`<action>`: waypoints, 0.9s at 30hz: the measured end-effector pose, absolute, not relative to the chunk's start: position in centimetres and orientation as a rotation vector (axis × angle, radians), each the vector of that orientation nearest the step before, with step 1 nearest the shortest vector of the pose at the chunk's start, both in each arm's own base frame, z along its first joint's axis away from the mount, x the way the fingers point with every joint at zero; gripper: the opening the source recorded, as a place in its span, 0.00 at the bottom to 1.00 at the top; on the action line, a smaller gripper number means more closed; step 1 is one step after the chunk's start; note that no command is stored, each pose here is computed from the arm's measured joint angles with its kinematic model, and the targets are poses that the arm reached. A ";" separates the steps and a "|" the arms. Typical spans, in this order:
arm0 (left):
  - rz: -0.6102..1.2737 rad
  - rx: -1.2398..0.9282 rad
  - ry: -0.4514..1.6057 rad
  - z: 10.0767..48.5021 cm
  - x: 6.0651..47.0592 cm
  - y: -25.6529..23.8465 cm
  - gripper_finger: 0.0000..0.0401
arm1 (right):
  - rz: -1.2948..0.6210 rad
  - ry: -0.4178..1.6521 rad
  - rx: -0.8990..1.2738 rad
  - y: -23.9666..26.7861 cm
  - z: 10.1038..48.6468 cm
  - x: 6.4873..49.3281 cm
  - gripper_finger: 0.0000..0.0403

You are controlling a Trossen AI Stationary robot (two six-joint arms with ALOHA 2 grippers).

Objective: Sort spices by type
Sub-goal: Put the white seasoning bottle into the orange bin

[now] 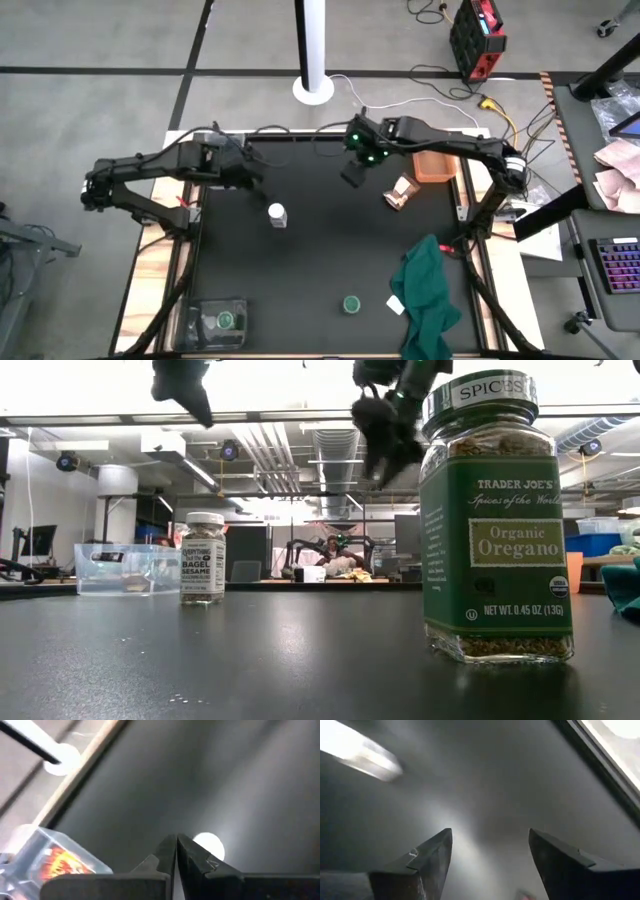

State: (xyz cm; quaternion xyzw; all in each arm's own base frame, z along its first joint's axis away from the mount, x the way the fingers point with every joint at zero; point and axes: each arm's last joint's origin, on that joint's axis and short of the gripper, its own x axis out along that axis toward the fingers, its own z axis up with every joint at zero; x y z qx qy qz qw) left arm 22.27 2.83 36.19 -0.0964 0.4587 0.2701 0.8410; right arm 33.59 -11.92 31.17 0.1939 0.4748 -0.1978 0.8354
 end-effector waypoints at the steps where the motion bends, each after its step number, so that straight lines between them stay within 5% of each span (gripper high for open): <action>1: 0.534 -0.210 0.990 35.8 22.1 2.7 0.00 | -0.355 0.940 0.408 -11.7 31.5 34.3 0.63; 7: 0.458 -0.250 0.993 34.0 19.7 2.3 0.00 | -0.006 0.579 0.320 -9.7 33.1 38.7 0.61; 11: 0.496 -0.273 0.806 34.2 18.0 2.3 0.00 | 0.106 0.433 0.163 -7.1 33.0 41.2 0.63; 18: 0.687 -0.245 0.487 34.3 15.9 2.8 0.00 | -0.065 0.454 0.067 -5.4 29.2 44.3 0.72; 27: 0.758 -0.216 0.474 33.1 15.5 2.9 0.00 | -0.056 0.516 0.060 -4.3 24.0 46.9 0.84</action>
